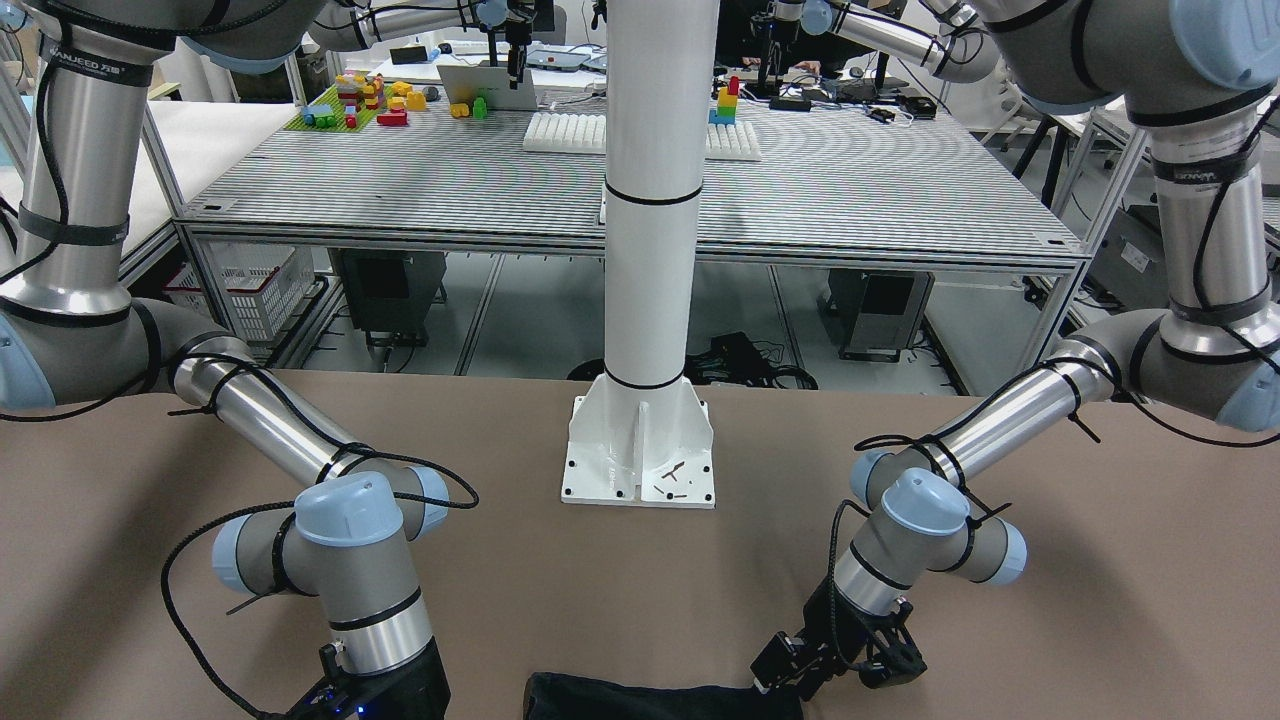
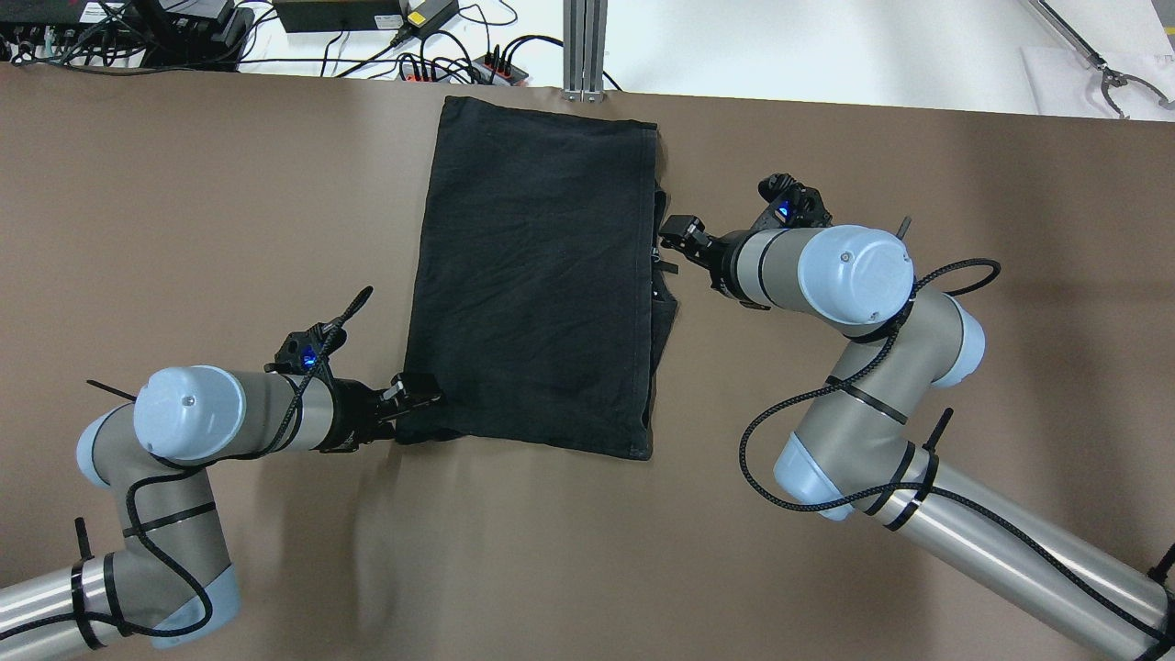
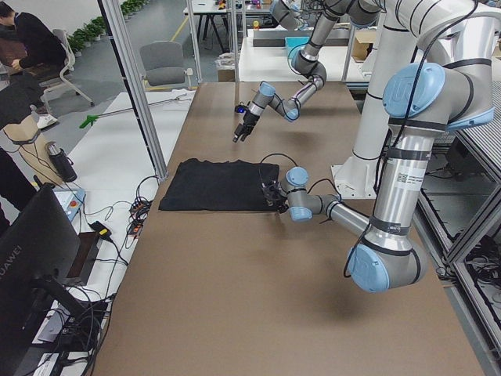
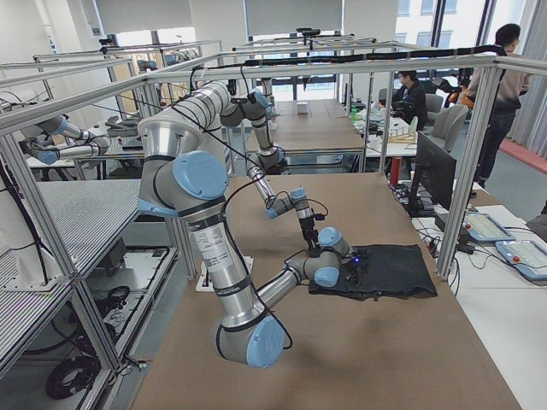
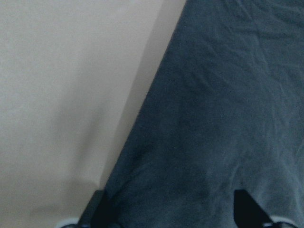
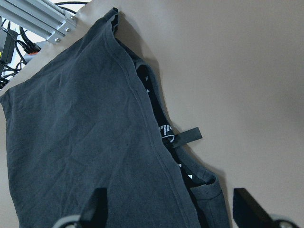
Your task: Fold clothes
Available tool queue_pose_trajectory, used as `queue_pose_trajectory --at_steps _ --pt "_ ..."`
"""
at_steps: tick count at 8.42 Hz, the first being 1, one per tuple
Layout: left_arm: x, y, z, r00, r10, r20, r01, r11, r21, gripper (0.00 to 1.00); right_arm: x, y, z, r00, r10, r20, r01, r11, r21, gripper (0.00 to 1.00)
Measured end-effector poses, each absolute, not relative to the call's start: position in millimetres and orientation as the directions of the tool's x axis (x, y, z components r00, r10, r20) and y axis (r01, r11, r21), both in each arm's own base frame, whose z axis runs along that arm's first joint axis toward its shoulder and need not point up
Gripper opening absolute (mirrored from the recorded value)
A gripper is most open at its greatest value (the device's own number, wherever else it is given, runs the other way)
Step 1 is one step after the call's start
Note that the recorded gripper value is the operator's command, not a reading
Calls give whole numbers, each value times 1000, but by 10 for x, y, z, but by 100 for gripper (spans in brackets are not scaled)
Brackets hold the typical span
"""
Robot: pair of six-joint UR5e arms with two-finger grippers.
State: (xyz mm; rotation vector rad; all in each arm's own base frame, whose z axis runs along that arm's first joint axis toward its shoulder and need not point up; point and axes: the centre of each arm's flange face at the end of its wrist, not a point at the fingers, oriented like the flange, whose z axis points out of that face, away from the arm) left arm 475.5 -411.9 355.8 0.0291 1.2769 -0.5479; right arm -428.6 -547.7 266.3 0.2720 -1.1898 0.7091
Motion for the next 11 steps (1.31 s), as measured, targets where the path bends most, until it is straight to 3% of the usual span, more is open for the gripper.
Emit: queue_pose_trajectory --at_steps 5,11 --pt "4615 -4105 3858 225 -394 -891 389 875 -289 94 -4331 -5447 2697 196 360 912 -633 757 -162 93" --pt "4754 -4204 3660 194 -393 -899 408 865 -291 93 -4381 -5402 2708 199 355 913 -637 755 -154 93"
